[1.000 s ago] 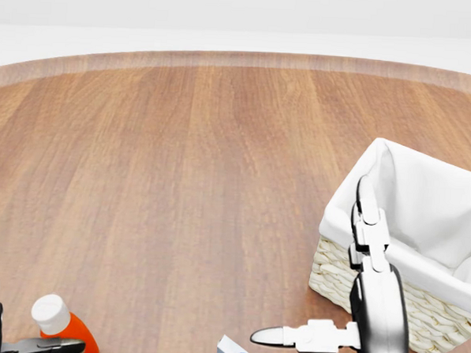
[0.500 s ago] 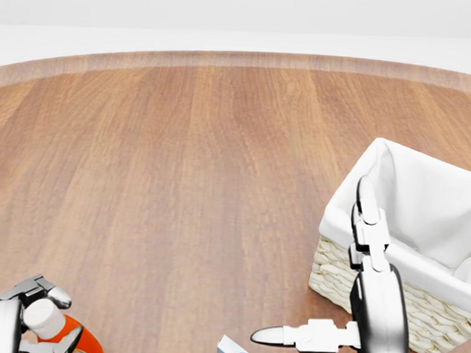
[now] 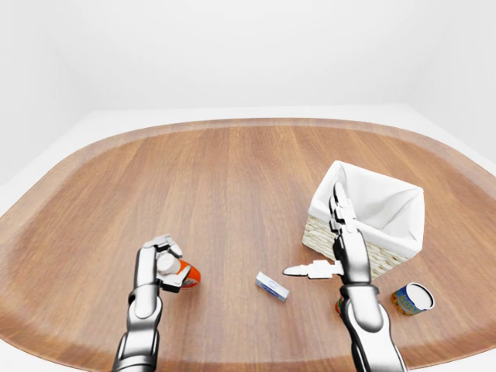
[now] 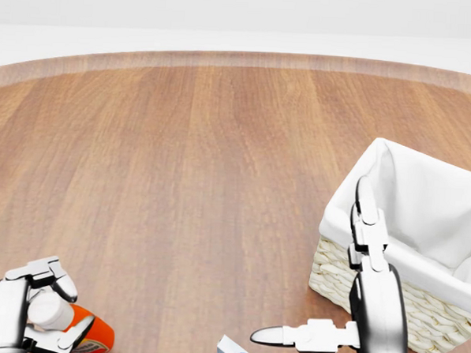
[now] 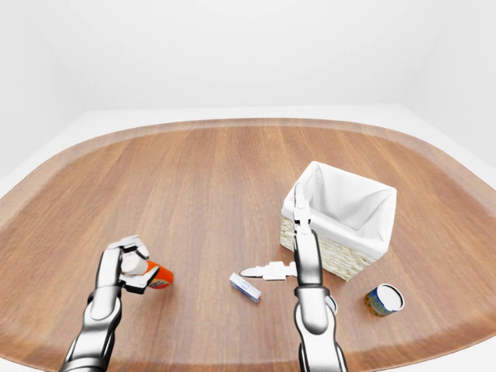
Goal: Pick up the ketchup, and put it in the basket.
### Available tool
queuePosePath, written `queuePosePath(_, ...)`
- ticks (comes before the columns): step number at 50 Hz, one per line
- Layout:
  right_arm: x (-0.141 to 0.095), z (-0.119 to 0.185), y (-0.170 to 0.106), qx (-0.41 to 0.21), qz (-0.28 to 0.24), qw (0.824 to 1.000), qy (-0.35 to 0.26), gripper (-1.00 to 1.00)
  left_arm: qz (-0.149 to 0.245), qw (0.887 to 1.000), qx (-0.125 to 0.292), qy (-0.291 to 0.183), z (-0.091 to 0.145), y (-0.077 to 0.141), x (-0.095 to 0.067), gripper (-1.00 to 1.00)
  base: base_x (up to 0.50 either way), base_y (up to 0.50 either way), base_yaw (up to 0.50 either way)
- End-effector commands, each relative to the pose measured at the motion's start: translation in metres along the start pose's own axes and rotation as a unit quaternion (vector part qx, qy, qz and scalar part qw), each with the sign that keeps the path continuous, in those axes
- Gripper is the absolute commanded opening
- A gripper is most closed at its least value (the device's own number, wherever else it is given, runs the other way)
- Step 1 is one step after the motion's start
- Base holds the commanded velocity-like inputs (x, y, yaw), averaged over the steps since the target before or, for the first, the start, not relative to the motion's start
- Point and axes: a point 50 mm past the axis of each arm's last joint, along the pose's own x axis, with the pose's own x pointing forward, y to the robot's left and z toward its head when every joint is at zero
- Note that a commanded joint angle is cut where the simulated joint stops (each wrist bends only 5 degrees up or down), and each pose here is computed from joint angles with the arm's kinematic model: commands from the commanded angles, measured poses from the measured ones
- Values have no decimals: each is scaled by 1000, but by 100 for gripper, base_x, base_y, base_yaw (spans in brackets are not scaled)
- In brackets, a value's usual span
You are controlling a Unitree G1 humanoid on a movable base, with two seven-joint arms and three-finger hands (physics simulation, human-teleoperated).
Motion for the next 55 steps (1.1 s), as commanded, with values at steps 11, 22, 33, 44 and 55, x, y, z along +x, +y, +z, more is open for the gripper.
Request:
queuePosePath(11, 0, 0, 0, 1, 2, 1000, -1, 100, -18, 984, -40, -170, 80, -6, -22, -100, 0, 0, 0)
queuePosePath(22, 0, 0, 1, 1, 3, 1000, -1, 100, -35, 971, -39, -232, 111, -17, -28, -100, 0, 0, 0)
queuePosePath(33, 0, 0, 2, 1, 6, 1000, -1, 100, -50, 966, -36, -253, 129, -25, -34, -100, 0, 0, 0)
queuePosePath(44, -1, -1, 5, 1, 10, 1000, -1, 100, -79, 955, -41, -283, 160, -44, -46, -100, 0, 0, 0)
queuePosePath(55, -2, 1, 6, 4, 15, 1000, -3, 100, -113, 930, -45, -346, 191, -64, -69, -100, 0, 0, 0)
